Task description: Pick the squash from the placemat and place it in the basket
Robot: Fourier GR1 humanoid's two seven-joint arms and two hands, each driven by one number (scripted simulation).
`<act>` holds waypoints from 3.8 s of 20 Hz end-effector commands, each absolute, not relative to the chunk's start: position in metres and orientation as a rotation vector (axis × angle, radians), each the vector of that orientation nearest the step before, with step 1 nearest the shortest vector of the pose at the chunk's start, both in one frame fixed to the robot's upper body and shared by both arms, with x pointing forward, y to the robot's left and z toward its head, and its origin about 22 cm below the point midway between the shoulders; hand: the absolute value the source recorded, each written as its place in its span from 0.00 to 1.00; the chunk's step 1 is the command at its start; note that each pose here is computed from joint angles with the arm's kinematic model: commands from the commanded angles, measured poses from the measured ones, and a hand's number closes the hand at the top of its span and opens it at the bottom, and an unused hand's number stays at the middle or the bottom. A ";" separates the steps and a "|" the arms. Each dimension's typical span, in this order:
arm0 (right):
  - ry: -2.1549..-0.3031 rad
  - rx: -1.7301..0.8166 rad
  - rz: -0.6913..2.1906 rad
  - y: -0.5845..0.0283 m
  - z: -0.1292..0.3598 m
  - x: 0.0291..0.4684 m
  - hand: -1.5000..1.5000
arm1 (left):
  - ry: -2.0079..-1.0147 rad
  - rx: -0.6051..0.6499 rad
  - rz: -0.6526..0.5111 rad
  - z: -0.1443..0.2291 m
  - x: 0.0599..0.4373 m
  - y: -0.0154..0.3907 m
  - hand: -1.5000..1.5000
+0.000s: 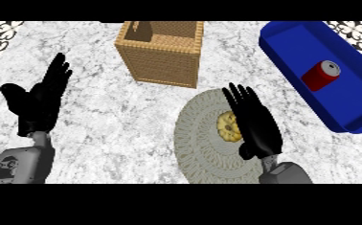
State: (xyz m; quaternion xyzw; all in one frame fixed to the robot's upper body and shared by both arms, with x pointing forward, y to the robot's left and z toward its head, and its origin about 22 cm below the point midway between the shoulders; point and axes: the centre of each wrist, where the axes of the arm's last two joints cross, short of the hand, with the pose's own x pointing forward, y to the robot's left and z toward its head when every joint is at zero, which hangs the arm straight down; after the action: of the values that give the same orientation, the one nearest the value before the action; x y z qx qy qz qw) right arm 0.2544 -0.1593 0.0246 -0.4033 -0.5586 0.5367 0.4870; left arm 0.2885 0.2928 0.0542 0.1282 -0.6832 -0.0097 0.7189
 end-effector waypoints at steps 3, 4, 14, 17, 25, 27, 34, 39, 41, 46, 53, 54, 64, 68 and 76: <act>-1.324 -0.968 1.322 -0.169 0.013 0.258 0.00 | -1.520 0.294 -0.020 0.050 0.296 0.299 0.50; -1.326 -0.980 1.325 -0.169 -0.003 0.265 0.00 | -1.524 0.297 -0.040 0.054 0.279 0.290 0.50; -1.240 -0.854 1.490 -0.177 -0.025 0.265 1.00 | -1.524 0.296 -0.027 0.053 0.280 0.298 0.50; -1.241 -0.845 1.531 -0.155 -0.023 0.272 1.00 | -1.533 0.295 -0.012 0.054 0.290 0.296 0.50; -1.287 -0.518 1.436 -0.090 -0.032 0.228 1.00 | -1.545 0.218 -0.077 0.056 0.295 0.279 0.50; -1.303 -0.436 1.424 -0.086 -0.029 0.223 1.00 | -1.566 0.208 -0.092 0.057 0.295 0.274 0.50; -1.453 -0.285 1.193 -0.078 -0.004 0.210 1.00 | -1.567 0.205 -0.104 0.057 0.298 0.269 0.50; -1.635 -0.081 0.913 -0.055 0.019 0.182 1.00 | -1.558 0.195 -0.093 0.055 0.300 0.267 0.50; -1.694 -0.045 0.819 -0.042 0.026 0.174 1.00 | -1.552 0.213 -0.083 0.052 0.299 0.272 0.50; -1.801 -0.054 0.677 -0.012 0.055 0.157 1.00 | -1.524 0.225 -0.077 0.051 0.300 0.273 0.50; -1.832 -0.150 0.591 0.012 0.102 0.179 1.00 | -1.525 0.244 -0.063 0.045 0.301 0.267 0.50; -1.845 -0.155 0.536 0.014 0.107 0.189 1.00 | -1.515 0.236 -0.076 0.046 0.304 0.269 0.50; -1.840 -0.338 0.348 0.050 0.190 0.261 1.00 | -1.517 0.219 -0.108 0.048 0.306 0.265 0.50; -1.815 -0.437 0.321 0.068 0.209 0.282 1.00 | -1.526 0.222 -0.114 0.058 0.309 0.275 0.50; -1.722 -0.586 0.420 0.086 0.232 0.321 1.00 | -1.520 0.223 -0.095 0.044 0.307 0.275 0.50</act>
State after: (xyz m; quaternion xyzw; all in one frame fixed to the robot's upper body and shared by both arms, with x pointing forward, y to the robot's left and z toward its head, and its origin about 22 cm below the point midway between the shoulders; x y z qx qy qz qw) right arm 0.3065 0.0798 0.2228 -0.2325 -0.7682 0.1847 0.5671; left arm 0.3069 0.2674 0.0516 0.0988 -0.6924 -0.0451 0.7133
